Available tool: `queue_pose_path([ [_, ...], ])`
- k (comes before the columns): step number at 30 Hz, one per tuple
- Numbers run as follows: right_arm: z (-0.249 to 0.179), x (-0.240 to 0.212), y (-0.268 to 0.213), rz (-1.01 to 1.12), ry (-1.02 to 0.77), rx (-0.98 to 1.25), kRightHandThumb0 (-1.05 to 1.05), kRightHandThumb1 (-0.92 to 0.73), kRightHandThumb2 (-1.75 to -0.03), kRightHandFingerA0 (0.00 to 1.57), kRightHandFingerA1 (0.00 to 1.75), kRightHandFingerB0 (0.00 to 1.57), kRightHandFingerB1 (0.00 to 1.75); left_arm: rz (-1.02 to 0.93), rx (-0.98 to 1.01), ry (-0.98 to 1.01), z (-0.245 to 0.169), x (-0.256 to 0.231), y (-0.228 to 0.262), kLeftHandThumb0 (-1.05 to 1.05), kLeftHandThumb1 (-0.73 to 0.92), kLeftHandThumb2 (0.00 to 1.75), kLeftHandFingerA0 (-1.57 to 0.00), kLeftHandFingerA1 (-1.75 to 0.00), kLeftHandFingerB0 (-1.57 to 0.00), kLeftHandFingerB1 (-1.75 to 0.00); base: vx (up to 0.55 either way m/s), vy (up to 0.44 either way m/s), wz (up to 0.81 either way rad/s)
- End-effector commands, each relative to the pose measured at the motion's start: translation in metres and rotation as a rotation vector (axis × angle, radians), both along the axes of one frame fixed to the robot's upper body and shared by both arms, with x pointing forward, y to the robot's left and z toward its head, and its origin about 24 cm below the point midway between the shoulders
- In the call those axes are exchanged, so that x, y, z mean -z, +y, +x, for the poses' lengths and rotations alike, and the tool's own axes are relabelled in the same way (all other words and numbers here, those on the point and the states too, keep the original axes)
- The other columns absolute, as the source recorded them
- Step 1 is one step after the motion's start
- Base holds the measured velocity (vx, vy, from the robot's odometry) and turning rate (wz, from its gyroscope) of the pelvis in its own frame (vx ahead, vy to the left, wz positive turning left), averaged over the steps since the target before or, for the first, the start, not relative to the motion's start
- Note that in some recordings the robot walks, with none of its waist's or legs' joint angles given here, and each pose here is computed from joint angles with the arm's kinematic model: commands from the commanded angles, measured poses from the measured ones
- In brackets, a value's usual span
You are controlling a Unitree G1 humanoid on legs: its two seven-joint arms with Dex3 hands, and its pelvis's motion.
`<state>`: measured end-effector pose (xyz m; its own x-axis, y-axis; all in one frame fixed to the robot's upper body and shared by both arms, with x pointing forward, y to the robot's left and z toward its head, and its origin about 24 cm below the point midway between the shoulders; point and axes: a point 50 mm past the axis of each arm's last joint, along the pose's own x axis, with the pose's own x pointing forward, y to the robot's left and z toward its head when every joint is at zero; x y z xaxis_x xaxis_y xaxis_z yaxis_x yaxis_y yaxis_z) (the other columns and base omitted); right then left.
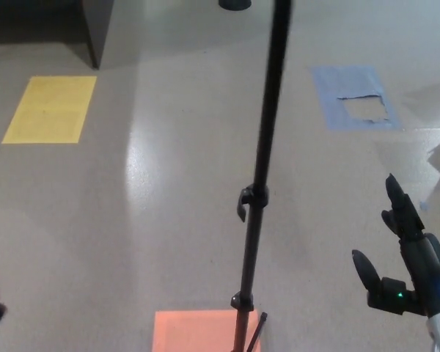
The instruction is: A phone stand is kept on the floor and the robot uses both its hands to grab it and uses its left hand to extend the phone stand by pulling it upwards
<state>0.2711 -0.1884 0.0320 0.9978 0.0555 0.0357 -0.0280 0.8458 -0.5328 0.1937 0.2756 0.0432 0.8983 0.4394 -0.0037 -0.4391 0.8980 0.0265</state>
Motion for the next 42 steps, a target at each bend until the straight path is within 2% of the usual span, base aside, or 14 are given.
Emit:
queue_pose_path([
  [1, -0.0114, 0.0054, -0.0189, -0.024, 0.075, -0.001, -1.04, -0.68, -1.06, 0.0, 0.25, 0.0, 0.0, 0.201, 0.047, -0.195, -0.0109, -0.0174, 0.0126, -0.39, 0.41, 1.04, 0.0, -0.51, 0.0, -0.48, 0.0, 0.0, 0.0],
  [4, -0.0124, 0.0065, -0.0191, -0.027, 0.083, 0.002, -1.05, -0.68, -1.06, 0.0, 0.26, 0.0, 0.0, 0.212, 0.051, -0.186, -0.0119, -0.0171, 0.0125, -0.39, 0.42, 1.05, 0.0, -0.51, 0.0, -0.48, 0.0, 0.0, 0.0],
  [5, -0.0125, 0.0065, -0.019, -0.023, 0.083, 0.002, -1.02, -0.68, -1.06, 0.0, 0.24, 0.0, 0.0, 0.21, 0.048, -0.178, -0.012, -0.0166, 0.013, -0.88, 0.89, 0.67, -0.12, -0.35, -0.2, -0.32, 0.0, 0.0, 0.0],
  [7, -0.0125, 0.0064, -0.019, -0.021, 0.083, 0.001, -1.02, -0.68, -1.06, 0.0, 0.24, 0.0, 0.0, 0.21, 0.048, -0.177, -0.0121, -0.0162, 0.0133, -0.88, 0.89, 0.67, -0.12, -0.35, -0.2, -0.32, 0.0, 0.0, 0.0],
  [8, -0.0124, 0.0067, -0.0191, -0.024, 0.081, 0.004, -1.03, -0.68, -1.06, 0.0, 0.24, 0.0, 0.0, 0.213, 0.048, -0.174, -0.0122, -0.0156, 0.014, -0.39, 0.42, 1.05, 0.0, -0.51, 0.0, -0.48, 0.0, 0.0, 0.0],
  [11, -0.0123, 0.0067, -0.0191, -0.024, 0.085, 0.005, -1.05, -0.69, -1.08, 0.0, 0.24, 0.0, 0.0, 0.22, 0.048, -0.181, -0.0121, -0.0154, 0.0142, -0.9, 0.89, 0.67, -0.13, -0.37, -0.21, -0.32, 0.0, 0.0, 0.0],
  [17, -0.0117, 0.006, -0.0189, -0.027, 0.087, 0.005, -1.02, -0.67, -1.05, 0.0, 0.27, 0.0, 0.0, 0.227, 0.047, -0.197, -0.0116, -0.0147, 0.0144, -0.88, 0.89, 0.67, -0.11, -0.37, -0.21, -0.31, 0.0, 0.0, 0.0],
  [18, -0.0118, 0.0059, -0.019, -0.023, 0.09, 0.006, -1.05, -0.66, -1.06, 0.0, 0.26, 0.0, 0.0, 0.225, 0.052, -0.195, -0.0117, -0.0143, 0.0148, -0.38, 0.43, 1.06, 0.0, -0.51, 0.0, -0.47, 0.0, 0.0, 0.0],
  [24, -0.0112, 0.0059, -0.0193, -0.012, 0.105, 0.005, -1.03, -0.66, -1.05, 0.0, 0.25, 0.0, 0.0, 0.222, 0.06, -0.205, -0.0118, -0.0143, 0.0146, -0.86, 0.71, 1.06, -0.05, -0.43, -0.11, -0.42, 0.0, 0.0, 0.0],
  [31, -0.0133, 0.0079, -0.0185, -0.008, 0.107, 0.004, -1.04, -0.67, -1.04, 0.0, 0.24, 0.0, 0.0, 0.235, 0.057, -0.197, -0.0134, -0.0134, 0.0158, -0.39, 0.41, 1.05, -0.01, -0.52, 0.0, -0.48, 0.0, 0.0, 0.0],
  [32, -0.0131, 0.0082, -0.0188, -0.013, 0.107, 0.006, -1.05, -0.67, -1.04, 0.0, 0.27, 0.0, 0.0, 0.238, 0.056, -0.202, -0.0134, -0.0135, 0.0156, -0.89, 0.9, 0.68, -0.1, -0.38, -0.21, -0.32, 0.0, 0.0, 0.0],
  [39, -0.0135, 0.0079, -0.0185, -0.015, 0.109, 0.004, -1.05, -0.67, -1.02, 0.0, 0.28, 0.0, 0.0, 0.244, 0.052, -0.194, -0.0143, -0.0122, 0.0165, -0.9, 0.9, 0.68, -0.11, -0.37, -0.21, -0.3, 0.0, 0.0, 0.0],
  [41, -0.0143, 0.0091, -0.018, -0.012, 0.109, 0.006, -1.05, -0.66, -1.02, 0.0, 0.28, 0.0, 0.0, 0.242, 0.056, -0.196, -0.0145, -0.0125, 0.0166, -0.39, 0.4, 1.04, -0.01, -0.52, 0.0, -0.48, 0.0, 0.0, 0.0],
  [42, -0.0143, 0.0091, -0.018, -0.011, 0.11, 0.007, -1.05, -0.67, -1.05, 0.0, 0.27, 0.0, 0.0, 0.245, 0.054, -0.196, -0.0144, -0.0124, 0.0168, -0.9, 0.9, 0.68, -0.12, -0.38, -0.21, -0.32, 0.0, 0.0, 0.0],
])
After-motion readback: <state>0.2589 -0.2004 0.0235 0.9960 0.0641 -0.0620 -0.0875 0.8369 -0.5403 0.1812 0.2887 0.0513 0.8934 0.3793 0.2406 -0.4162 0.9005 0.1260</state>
